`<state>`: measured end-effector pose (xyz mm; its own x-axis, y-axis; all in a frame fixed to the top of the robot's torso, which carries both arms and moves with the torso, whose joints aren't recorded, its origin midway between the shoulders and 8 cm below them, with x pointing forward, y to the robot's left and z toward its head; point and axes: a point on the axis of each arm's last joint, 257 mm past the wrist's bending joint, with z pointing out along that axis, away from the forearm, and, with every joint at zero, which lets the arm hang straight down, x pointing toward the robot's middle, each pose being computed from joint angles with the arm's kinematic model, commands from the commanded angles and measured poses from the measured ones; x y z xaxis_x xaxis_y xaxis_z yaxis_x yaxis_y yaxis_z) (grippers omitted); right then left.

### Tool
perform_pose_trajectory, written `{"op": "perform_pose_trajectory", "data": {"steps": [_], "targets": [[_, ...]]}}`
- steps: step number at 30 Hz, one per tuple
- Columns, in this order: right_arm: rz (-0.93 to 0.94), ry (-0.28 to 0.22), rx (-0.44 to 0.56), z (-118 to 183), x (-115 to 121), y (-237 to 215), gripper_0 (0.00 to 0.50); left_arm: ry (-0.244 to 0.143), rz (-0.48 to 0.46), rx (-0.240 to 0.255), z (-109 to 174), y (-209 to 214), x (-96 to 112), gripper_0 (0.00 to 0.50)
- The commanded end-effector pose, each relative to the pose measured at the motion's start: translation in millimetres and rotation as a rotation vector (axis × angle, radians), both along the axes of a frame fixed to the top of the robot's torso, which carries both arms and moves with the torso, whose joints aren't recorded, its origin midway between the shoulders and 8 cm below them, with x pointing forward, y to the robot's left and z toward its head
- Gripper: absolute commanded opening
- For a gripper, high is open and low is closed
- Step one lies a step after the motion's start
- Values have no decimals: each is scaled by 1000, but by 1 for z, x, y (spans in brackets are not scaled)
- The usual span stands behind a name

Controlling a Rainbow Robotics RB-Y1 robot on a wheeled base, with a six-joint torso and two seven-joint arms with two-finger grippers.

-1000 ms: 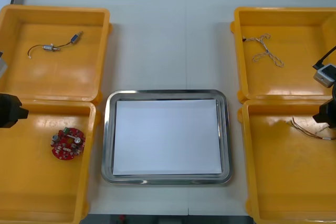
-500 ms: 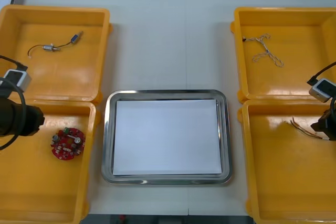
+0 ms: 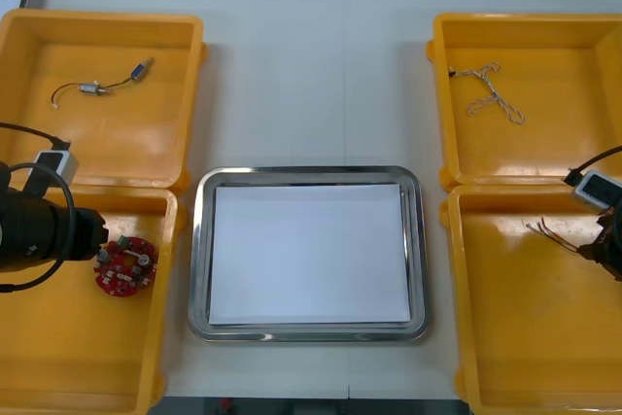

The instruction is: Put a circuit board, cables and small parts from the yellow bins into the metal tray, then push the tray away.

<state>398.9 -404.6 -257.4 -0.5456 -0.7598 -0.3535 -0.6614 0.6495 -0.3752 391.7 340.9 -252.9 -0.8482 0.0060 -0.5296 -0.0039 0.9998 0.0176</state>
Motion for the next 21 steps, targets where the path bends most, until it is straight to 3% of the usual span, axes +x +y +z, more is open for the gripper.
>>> {"op": "perform_pose_trajectory", "data": {"steps": [1, 11, 21], "targets": [[-4, -3, 1, -6, -5, -13, 500, 24, -126, 50, -15, -10, -9, 500], [7, 24, 6, -28, -8, -18, 500, 65, -128, 54, -26, -12, -17, 500], [33, 11, 17, -47, -3, -5, 500, 94, -113, 60, -39, -4, -19, 500]]}}
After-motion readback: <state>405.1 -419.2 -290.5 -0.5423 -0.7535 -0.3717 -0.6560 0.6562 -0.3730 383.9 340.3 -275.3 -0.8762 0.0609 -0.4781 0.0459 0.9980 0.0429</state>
